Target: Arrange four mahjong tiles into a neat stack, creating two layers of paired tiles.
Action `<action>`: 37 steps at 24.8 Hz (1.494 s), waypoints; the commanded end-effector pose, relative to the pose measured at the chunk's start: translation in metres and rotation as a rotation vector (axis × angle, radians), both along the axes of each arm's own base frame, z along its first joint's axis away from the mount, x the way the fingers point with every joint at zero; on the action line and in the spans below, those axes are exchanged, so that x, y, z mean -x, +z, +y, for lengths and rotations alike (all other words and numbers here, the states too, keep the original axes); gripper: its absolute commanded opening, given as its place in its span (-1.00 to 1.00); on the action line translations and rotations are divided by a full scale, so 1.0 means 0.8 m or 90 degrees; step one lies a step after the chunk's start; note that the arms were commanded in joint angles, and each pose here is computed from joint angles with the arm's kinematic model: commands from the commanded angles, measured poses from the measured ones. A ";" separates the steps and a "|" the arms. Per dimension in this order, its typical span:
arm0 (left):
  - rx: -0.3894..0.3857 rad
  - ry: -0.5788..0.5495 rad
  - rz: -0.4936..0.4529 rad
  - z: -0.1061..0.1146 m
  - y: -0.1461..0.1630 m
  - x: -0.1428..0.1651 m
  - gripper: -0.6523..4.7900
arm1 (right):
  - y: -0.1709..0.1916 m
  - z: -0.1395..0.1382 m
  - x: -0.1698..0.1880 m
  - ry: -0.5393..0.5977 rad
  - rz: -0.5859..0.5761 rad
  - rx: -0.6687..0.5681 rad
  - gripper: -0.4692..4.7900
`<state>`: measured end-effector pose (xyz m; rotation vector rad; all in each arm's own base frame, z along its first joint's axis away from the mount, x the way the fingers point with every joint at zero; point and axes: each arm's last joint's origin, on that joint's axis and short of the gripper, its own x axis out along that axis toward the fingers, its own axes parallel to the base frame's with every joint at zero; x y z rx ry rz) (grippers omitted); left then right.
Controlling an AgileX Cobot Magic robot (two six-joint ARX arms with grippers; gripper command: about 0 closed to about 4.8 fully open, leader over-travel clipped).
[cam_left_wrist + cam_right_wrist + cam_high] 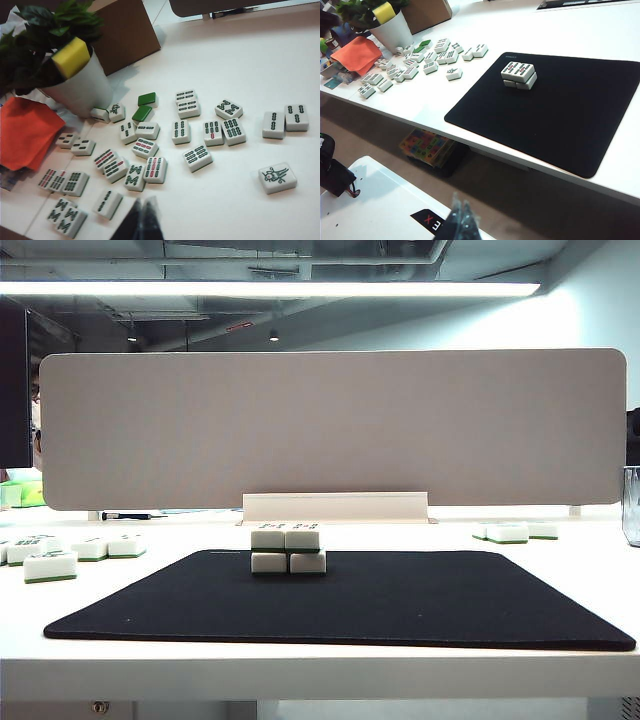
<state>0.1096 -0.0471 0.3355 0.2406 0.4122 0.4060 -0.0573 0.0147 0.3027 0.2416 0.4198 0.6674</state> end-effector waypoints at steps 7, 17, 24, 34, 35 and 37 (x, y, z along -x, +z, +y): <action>0.042 0.006 -0.052 -0.018 -0.084 -0.027 -0.78 | 0.001 0.000 0.003 0.002 -0.017 0.000 -0.82; 0.182 -0.050 -0.002 0.011 -0.105 -0.045 -0.78 | 0.001 0.000 0.003 0.002 -0.017 0.000 -0.82; 0.211 0.003 -0.080 0.036 -0.091 -0.044 -0.78 | 0.001 0.000 0.003 0.002 -0.017 0.000 -0.82; 0.232 -0.004 -0.156 0.046 -0.139 -0.030 -0.78 | 0.001 0.000 0.003 0.002 -0.017 0.000 -0.82; 0.233 -0.007 -0.155 0.046 -0.145 -0.029 -0.78 | 0.001 0.000 0.003 0.002 -0.017 0.000 -0.82; 0.237 -0.014 -0.152 0.047 -0.158 -0.026 -0.78 | 0.001 0.000 0.003 0.002 -0.017 0.000 -0.82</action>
